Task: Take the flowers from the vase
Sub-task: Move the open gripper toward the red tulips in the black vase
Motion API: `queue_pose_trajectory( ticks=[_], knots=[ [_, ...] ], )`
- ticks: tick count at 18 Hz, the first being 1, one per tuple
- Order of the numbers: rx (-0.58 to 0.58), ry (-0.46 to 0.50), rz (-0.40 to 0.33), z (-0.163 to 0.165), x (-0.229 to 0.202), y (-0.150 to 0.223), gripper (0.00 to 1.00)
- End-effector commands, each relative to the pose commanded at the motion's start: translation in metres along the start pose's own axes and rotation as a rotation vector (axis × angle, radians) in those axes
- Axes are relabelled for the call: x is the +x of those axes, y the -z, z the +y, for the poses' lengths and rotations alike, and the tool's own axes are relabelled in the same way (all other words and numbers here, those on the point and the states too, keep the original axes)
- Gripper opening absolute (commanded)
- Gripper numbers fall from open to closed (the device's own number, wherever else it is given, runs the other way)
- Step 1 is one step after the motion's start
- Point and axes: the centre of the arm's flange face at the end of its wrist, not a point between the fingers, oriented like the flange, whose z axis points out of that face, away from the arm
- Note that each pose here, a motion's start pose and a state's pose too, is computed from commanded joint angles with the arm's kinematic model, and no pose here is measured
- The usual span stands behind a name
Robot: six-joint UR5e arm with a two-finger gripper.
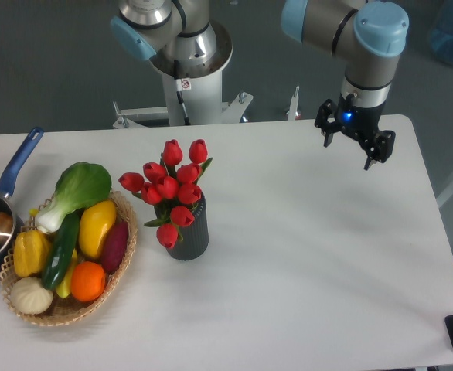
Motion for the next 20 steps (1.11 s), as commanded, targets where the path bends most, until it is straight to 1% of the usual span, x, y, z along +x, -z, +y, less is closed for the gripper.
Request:
queue_pose_trajectory(
  ticks=[2,3,6,8,10,13,16,18,20],
  knots=[
    [0.000,0.015,-0.002,0.002,0.003,0.005,1.00],
    [0.008,0.021,0.010,0.003,0.007,-0.003,1.00],
    [0.092,0.037,0.029,-0.002,0.015,-0.015,1.00],
    [0.102,0.059,0.023,-0.005,0.016,-0.010,1.00],
    [0.133,0.064,0.033,-0.013,0.021,-0.007,1.00],
    [0.244,0.069,0.100,-0.027,0.035,-0.014,1.00],
    [0.346,0.055,0.117,-0.047,0.052,-0.013,1.00],
    [0.388,0.032,0.130,-0.065,0.059,-0.013,1.00],
    [0.395,0.006,0.143,-0.078,0.070,-0.015,1.00]
  ],
)
